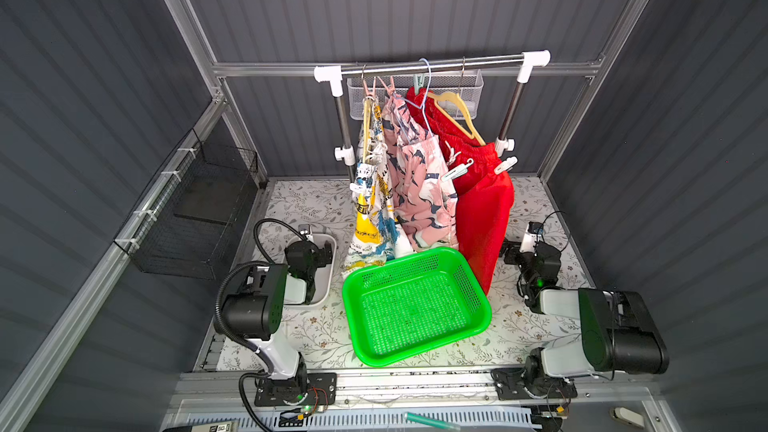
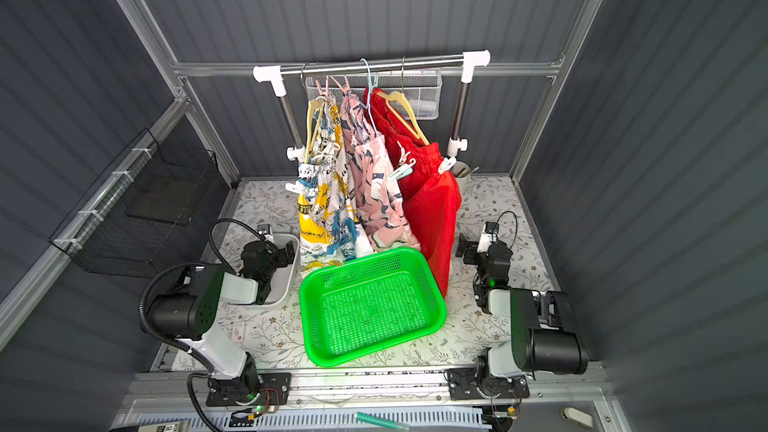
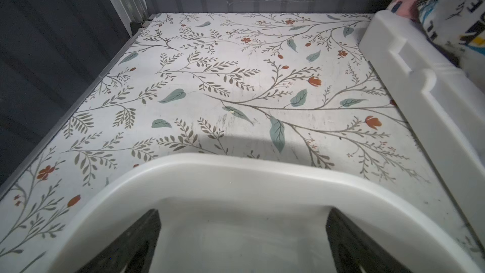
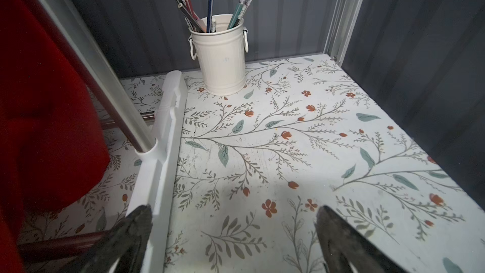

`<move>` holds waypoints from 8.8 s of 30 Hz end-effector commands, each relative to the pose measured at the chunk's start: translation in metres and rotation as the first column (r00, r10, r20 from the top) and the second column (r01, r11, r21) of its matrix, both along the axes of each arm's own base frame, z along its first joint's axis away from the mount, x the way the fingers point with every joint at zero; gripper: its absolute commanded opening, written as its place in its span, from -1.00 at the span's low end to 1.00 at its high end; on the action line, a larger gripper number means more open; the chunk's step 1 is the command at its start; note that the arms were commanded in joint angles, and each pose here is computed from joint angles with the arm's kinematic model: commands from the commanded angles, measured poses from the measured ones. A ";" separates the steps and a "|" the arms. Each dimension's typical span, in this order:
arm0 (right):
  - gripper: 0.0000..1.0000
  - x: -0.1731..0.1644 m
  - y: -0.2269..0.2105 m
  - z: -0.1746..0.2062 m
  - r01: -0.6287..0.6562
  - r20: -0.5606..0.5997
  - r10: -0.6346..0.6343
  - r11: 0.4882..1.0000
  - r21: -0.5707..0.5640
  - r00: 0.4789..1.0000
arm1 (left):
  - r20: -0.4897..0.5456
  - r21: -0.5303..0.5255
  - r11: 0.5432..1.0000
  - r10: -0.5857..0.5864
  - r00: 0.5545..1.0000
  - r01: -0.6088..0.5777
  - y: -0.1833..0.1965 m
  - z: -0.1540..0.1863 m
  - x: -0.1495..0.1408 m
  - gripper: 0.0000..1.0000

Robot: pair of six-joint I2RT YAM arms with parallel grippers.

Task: Remove the clothespins securing shorts to the hanger
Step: Adjust the clothesline at the center of the board, then pick up the hanger from the clothesline.

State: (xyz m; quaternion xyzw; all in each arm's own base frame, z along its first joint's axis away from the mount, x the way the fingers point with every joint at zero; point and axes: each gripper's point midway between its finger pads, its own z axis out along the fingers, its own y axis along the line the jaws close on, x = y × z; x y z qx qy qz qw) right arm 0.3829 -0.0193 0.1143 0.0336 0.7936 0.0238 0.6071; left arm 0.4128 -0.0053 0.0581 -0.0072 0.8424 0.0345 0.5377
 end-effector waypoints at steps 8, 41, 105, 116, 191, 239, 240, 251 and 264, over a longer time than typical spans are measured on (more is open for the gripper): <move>0.98 0.004 -0.001 0.005 0.004 0.018 -0.004 1.000 0.000 1.000 | 0.016 0.011 1.000 -0.012 1.000 0.012 -0.001 0.004 0.006 1.00; 0.98 -0.009 -0.007 0.020 0.096 0.085 -0.092 0.994 -0.045 0.992 | -0.042 0.114 0.989 0.096 0.995 -0.090 -0.006 0.034 0.002 1.00; 0.98 -0.140 0.117 0.170 -0.289 -0.057 0.305 0.937 0.196 0.951 | -0.415 -0.362 0.918 -0.316 0.853 0.164 -0.108 0.121 -0.092 1.00; 0.98 -0.132 0.138 0.121 -0.304 -0.144 0.326 0.940 0.152 0.934 | -0.478 -0.475 0.873 -0.363 0.800 0.113 -0.115 0.110 -0.137 0.99; 0.98 -0.153 0.156 0.099 -0.383 -0.133 0.414 0.900 0.210 0.900 | -0.559 -0.334 0.938 -0.278 0.781 0.095 -0.143 0.089 -0.059 0.99; 0.98 -0.148 0.335 0.303 -0.512 0.258 0.492 0.859 0.010 0.831 | -0.584 -0.419 0.887 -0.427 0.690 0.194 -0.160 0.060 -0.090 0.99; 0.98 -0.143 0.335 0.304 -0.506 0.257 0.487 0.862 0.011 0.835 | -0.581 -0.421 0.885 -0.432 0.690 0.199 -0.161 0.061 -0.090 1.00; 0.93 -0.112 0.350 0.325 -0.471 0.303 0.456 0.882 -0.028 0.837 | -0.565 -0.417 0.882 -0.441 0.697 0.220 -0.160 0.065 -0.091 0.99; 0.57 -0.103 0.319 0.331 -0.489 0.319 0.471 0.872 -0.025 0.822 | -0.430 -0.403 0.875 -0.440 0.788 0.269 -0.157 0.104 -0.083 0.99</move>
